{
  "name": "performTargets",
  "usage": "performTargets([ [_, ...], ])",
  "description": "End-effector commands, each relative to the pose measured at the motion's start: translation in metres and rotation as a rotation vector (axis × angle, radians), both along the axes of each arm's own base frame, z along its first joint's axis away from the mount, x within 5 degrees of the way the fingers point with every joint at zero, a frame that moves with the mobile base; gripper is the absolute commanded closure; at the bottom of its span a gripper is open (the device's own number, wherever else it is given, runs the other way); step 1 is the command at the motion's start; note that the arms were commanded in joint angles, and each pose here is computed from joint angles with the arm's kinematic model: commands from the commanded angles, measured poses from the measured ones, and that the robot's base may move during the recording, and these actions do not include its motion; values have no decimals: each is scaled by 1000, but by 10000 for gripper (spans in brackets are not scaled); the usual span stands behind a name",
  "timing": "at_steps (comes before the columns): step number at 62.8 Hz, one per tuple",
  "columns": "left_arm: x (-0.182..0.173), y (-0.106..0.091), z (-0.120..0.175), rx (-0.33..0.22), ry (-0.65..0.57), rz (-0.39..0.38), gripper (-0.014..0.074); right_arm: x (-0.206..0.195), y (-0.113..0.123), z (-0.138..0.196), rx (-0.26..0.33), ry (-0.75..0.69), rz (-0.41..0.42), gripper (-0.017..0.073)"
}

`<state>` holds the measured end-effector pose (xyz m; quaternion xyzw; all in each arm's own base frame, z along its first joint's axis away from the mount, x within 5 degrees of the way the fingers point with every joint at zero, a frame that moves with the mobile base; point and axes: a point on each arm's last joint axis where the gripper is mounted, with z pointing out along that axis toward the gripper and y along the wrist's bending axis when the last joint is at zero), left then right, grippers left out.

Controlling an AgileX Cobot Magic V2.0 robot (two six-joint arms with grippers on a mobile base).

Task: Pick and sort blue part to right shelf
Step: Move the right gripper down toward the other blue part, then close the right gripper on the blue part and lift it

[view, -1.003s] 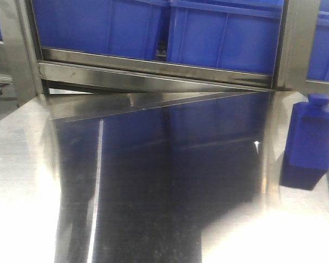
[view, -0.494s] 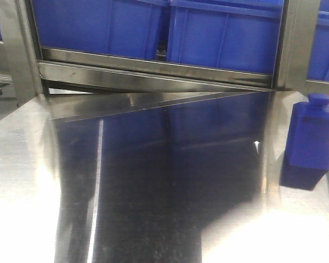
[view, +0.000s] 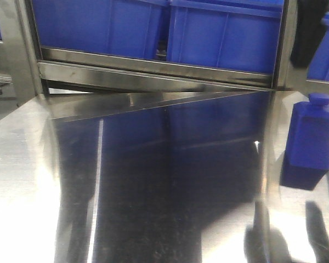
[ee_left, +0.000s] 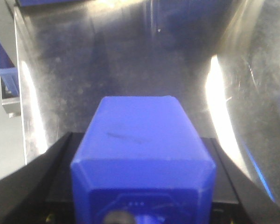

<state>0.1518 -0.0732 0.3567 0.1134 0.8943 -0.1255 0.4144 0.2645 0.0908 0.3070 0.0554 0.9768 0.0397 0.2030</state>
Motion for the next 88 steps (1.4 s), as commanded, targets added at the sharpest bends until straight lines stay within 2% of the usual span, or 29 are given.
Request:
performTargets([
  [1, -1, -1, 14, -44, -73, -9, 326, 14, 1, 3, 10, -49, -45, -29],
  [14, -1, -1, 14, -42, -70, -9, 326, 34, 9, -25, 12, -13, -69, -29],
  [29, -1, -1, 14, -42, -70, -9, 326, 49, 13, -58, -44, 69, -62, -29],
  [36, -1, -1, 14, -42, -70, -9, 332, 53, 14, -65, -50, 82, -60, -21],
  [42, -1, -1, 14, -42, -70, -9, 332, 53, 14, -65, -47, 75, -59, 53],
  [54, -1, -1, 13, -41, -68, -9, 332, 53, 15, -60, -35, 48, -56, 329],
  [67, -1, -1, 13, -41, -67, -8, 332, 49, 14, -35, 12, -71, -40, 346],
  [74, -1, -1, 13, -41, -67, -8, 332, 39, 12, -13, 32, -165, 1, 346],
  [88, -6, 4, 7, -32, -149, -11, 332, -3, 15, 15, -25, -377, 238, 346],
])
